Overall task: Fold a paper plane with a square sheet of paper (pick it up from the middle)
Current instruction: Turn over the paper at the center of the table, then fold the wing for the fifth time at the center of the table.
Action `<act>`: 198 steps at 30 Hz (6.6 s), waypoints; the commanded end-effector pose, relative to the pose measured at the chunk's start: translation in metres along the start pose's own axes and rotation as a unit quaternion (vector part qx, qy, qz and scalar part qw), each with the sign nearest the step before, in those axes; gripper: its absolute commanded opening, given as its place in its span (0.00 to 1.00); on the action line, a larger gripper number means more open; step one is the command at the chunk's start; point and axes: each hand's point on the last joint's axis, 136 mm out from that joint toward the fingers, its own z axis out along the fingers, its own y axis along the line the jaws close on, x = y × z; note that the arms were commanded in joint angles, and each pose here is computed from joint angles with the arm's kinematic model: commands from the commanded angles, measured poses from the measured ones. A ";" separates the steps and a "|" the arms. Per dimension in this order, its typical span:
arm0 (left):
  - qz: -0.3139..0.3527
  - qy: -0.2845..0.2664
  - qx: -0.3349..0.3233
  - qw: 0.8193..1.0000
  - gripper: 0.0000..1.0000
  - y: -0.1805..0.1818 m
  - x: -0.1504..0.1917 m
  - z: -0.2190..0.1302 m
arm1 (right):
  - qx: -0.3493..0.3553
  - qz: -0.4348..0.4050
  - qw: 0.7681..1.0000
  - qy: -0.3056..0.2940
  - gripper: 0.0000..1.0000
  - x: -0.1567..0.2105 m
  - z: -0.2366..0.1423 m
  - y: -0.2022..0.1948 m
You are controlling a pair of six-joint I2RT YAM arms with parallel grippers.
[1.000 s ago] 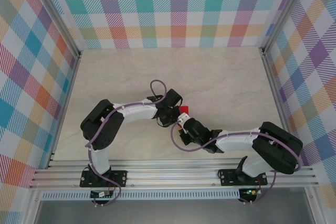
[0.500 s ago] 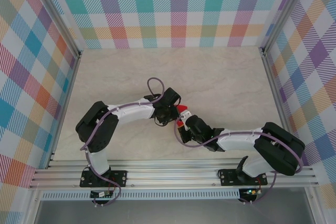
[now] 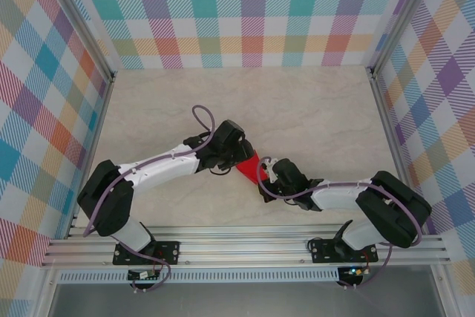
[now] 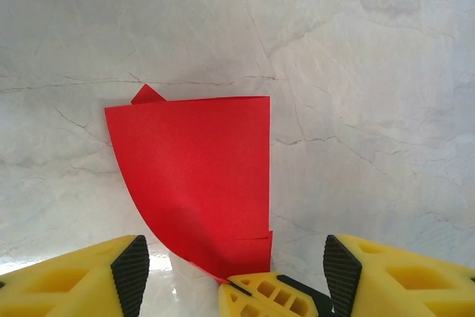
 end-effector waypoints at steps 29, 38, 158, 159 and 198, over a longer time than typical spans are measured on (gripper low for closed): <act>-0.001 0.008 0.077 0.997 0.45 -0.013 0.020 0.020 | -0.136 0.179 0.974 -0.016 0.01 -0.023 -0.026 -0.002; 0.010 0.027 0.078 0.997 0.57 -0.022 0.028 0.037 | -0.137 0.202 0.970 -0.022 0.02 -0.025 -0.029 -0.007; -0.027 0.068 -0.052 0.996 0.50 0.008 0.001 0.035 | 0.154 -0.156 0.975 0.027 0.02 0.016 -0.003 0.012; -0.029 0.060 -0.050 0.997 0.50 0.009 -0.002 0.031 | 0.142 -0.144 0.979 0.024 0.02 0.016 -0.003 0.014; 0.008 0.090 0.101 0.991 0.26 -0.023 0.052 0.045 | -0.120 0.189 0.972 0.072 0.03 0.008 -0.005 0.001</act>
